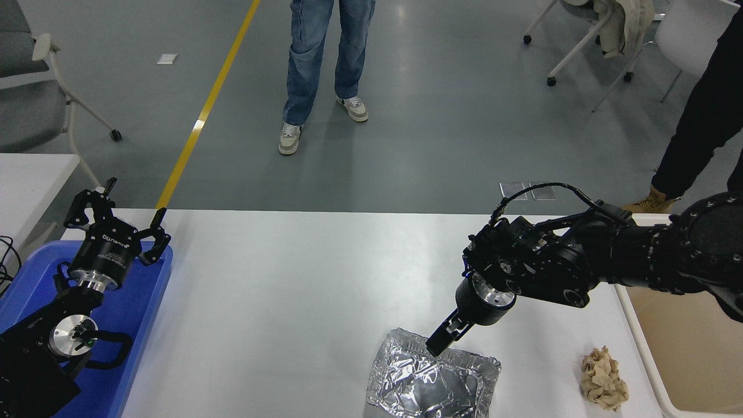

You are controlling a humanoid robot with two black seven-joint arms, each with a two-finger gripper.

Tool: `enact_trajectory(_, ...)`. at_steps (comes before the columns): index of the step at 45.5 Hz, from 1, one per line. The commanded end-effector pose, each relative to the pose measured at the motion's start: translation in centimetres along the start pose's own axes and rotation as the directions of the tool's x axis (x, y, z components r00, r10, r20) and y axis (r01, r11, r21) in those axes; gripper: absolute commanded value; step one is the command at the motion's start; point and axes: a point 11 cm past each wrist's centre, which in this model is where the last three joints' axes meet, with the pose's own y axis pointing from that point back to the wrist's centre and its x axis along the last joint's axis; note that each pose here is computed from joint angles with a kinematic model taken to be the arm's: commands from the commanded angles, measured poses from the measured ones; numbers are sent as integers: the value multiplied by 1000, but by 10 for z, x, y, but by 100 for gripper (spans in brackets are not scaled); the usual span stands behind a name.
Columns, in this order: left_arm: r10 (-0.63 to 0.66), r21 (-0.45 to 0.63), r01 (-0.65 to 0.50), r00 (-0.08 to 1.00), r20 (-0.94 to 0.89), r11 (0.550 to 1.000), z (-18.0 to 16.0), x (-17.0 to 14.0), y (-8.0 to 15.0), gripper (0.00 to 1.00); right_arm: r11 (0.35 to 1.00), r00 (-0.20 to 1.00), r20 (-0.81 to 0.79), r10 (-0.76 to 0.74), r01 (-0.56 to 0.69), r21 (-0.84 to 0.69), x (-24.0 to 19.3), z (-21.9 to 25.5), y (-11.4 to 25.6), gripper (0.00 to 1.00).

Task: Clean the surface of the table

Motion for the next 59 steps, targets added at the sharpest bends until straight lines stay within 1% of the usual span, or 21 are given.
enact_trajectory(1, 1, 0, -1, 1000, 1, 1000, 0, 0, 0, 100, 1000, 999, 38, -2, 2, 4, -15, 4, -21, 98)
enact_trajectory(7, 0, 0, 0, 1000, 0, 1000, 0, 0, 0, 100, 1000, 999, 48, -3, 3, -5, -18, 8, -23, 93)
enact_trajectory(8, 1, 0, -1, 1000, 1, 1000, 0, 0, 0, 100, 1000, 999, 47, -6, 6, -5, -20, 9, -24, 90)
enact_trajectory(13, 0, 0, 0, 1000, 0, 1000, 0, 0, 0, 100, 1000, 999, 49, -8, 8, -2, -22, 9, -26, 89)
enact_trajectory(14, 1, 0, -1, 1000, 1, 1000, 0, 0, 0, 100, 1000, 999, 50, -11, 11, -1, -23, 8, -26, 86)
enact_trajectory(17, -1, 0, 1, 1000, -2, 1000, -1, 0, 0, 100, 1000, 999, 46, -8, 8, -2, -26, 9, -28, 83)
enact_trajectory(22, 0, 0, 0, 1000, 0, 1000, 0, 0, 0, 100, 1000, 999, 46, 7, -6, -16, -25, 14, -28, 82)
enact_trajectory(26, 1, 0, -1, 1000, 1, 1000, 0, 0, 0, 100, 1000, 999, 45, 7, -6, -18, -26, 15, -28, 77)
enact_trajectory(28, 1, 1, -1, 1000, 1, 1000, 0, 0, 0, 100, 1000, 999, 44, 8, -7, -19, -25, 16, -28, 72)
enact_trajectory(30, 0, 0, 0, 1000, 0, 1000, 0, 0, 0, 100, 1000, 999, 44, 9, -8, -19, -25, 16, -28, 70)
enact_trajectory(36, -1, 0, 1, 1000, -2, 1000, -1, 0, 0, 100, 1000, 999, 40, 9, -9, -5, -24, 14, -27, 67)
enact_trajectory(38, 0, 0, 0, 1000, 0, 1000, 0, 0, 0, 100, 1000, 999, 34, 9, -9, -1, -24, 13, -27, 62)
enact_trajectory(40, 0, 0, 0, 1000, 0, 1000, 0, 0, 0, 100, 1000, 1000, 24, 10, -10, -1, -23, 14, -27, 54)
enact_trajectory(42, -1, 0, 1, 1000, -2, 1000, -1, 0, 0, 100, 1000, 1000, 5, 4, -4, -3, -24, 14, -26, 48)
enact_trajectory(43, 1, 0, -1, 1000, 1, 1000, 0, 0, 0, 100, 1000, 1000, -2, 2, -2, -3, -24, 14, -26, 42)
enact_trajectory(45, 1, 0, -1, 1000, -1, 1000, -1, 0, 0, 100, 1000, 1000, -19, -4, 4, -7, -23, 14, -25, 20)
enact_trajectory(46, 1, 0, -1, 1000, -1, 1000, -1, 0, 0, 100, 1000, 1000, -25, -10, 10, -11, -24, 15, -25, 11)
enact_trajectory(48, 0, 0, 0, 1000, 0, 1000, 0, 0, 0, 100, 1000, 999, -37, -19, 19, -17, -24, 16, -25, 0)
enact_trajectory(59, 1, 0, -1, 1000, 1, 1000, 0, 0, 0, 100, 1000, 999, -44, -24, 24, -9, -25, 16, -24, 0)
